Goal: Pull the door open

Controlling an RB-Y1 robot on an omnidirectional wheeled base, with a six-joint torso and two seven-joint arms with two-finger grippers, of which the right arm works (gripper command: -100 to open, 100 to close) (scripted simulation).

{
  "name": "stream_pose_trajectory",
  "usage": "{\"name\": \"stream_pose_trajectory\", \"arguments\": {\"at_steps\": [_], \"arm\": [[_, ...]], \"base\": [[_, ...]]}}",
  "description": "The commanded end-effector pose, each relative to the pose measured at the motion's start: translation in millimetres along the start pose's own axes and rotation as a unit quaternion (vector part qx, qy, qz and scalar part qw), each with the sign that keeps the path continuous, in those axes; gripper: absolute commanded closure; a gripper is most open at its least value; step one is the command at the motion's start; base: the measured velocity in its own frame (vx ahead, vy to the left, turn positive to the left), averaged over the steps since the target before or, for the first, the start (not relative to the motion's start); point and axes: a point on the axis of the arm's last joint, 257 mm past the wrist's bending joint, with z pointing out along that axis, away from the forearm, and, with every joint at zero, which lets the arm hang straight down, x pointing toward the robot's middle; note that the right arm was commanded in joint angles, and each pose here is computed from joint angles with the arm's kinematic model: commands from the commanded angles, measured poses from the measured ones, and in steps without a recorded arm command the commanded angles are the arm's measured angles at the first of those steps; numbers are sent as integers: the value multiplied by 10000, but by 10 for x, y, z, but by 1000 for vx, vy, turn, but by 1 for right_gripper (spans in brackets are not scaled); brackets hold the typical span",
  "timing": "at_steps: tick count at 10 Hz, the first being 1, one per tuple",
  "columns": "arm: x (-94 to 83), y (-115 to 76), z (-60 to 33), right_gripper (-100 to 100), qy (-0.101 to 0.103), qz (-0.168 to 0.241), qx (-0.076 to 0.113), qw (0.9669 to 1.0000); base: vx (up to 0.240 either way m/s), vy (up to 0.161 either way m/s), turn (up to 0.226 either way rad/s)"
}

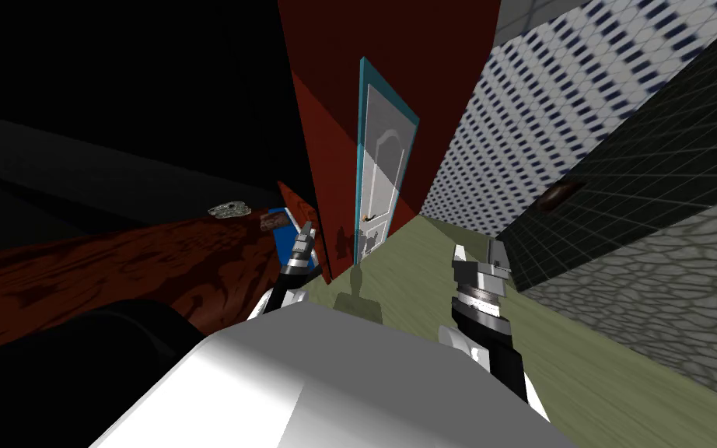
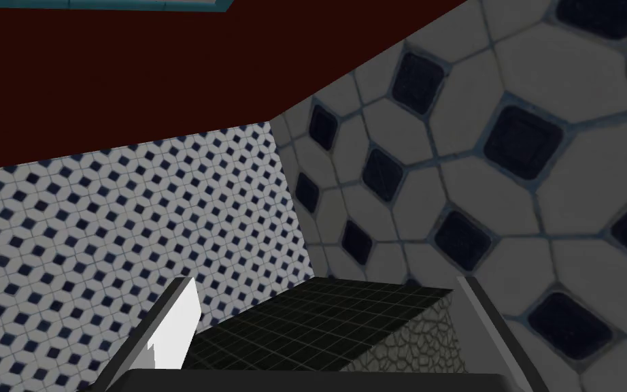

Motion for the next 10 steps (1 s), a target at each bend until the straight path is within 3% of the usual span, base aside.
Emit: {"name": "stream_pose_trajectory", "arguments": {"at_steps": [1,10], "arm": [[22,-107,-8,-100,33,30,68,10000],[143,-697,-69,-100,204,183,451,9986]], "base": [[-1,-76,120],[68,-34,112]]}}
